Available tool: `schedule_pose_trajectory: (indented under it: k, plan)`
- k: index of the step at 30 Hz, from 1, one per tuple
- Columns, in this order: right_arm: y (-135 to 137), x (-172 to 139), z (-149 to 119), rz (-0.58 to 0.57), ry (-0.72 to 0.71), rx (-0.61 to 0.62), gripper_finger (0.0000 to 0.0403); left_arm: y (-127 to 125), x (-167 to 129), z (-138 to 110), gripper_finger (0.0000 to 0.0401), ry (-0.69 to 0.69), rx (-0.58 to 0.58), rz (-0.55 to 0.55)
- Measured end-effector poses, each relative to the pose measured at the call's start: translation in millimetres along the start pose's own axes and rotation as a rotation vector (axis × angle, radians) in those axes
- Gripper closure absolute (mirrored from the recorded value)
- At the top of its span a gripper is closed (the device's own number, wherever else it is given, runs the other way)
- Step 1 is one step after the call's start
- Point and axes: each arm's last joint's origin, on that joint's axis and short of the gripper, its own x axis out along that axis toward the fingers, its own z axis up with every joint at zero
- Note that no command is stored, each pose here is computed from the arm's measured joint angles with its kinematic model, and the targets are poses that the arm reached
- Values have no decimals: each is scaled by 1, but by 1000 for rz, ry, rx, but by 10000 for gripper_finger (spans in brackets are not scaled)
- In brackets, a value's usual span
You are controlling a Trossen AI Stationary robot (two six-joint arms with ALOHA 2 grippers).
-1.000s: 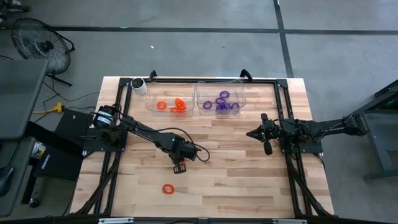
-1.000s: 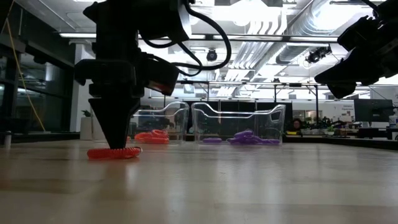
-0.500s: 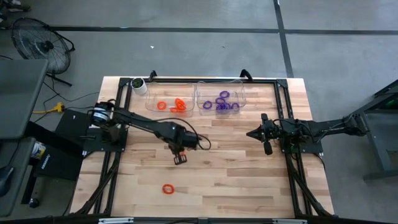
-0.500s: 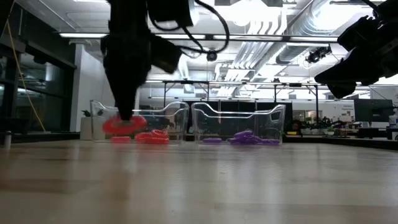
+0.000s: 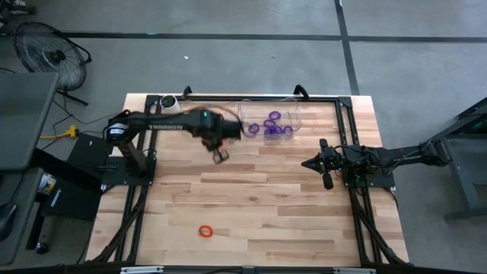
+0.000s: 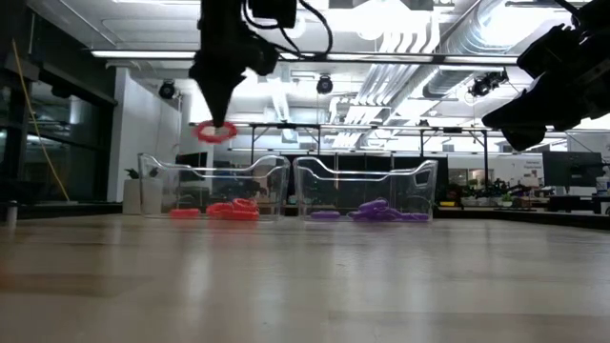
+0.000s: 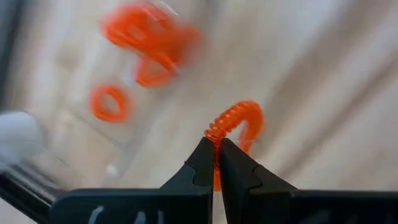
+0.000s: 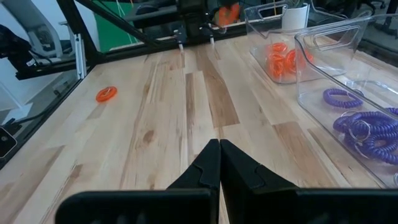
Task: Sort spring keychains
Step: Put the top orange spring keychain into the left bin
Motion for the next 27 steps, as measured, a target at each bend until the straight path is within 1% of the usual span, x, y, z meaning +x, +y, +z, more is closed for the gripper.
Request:
schedule_pose_trajectory:
  k: [2,8,14,17,23,25,27]
  plan:
    - [0,0,0,0,1,0,402,16,-3,9,401,-36,-47,29]
    - [0,0,0,0,1,0,402,57,7,22,401,-15,-167,87]
    - [0,0,0,0,1,0,402,92,17,30,401,5,-268,111]
    - [0,0,0,0,1,0,402,103,29,36,401,35,-311,115]
    - [0,0,0,0,1,0,402,118,49,42,401,104,-357,102]
    - [0,0,0,0,1,0,402,120,52,44,396,108,-369,93]
    - [0,0,0,0,1,0,402,122,56,44,383,125,-379,75]
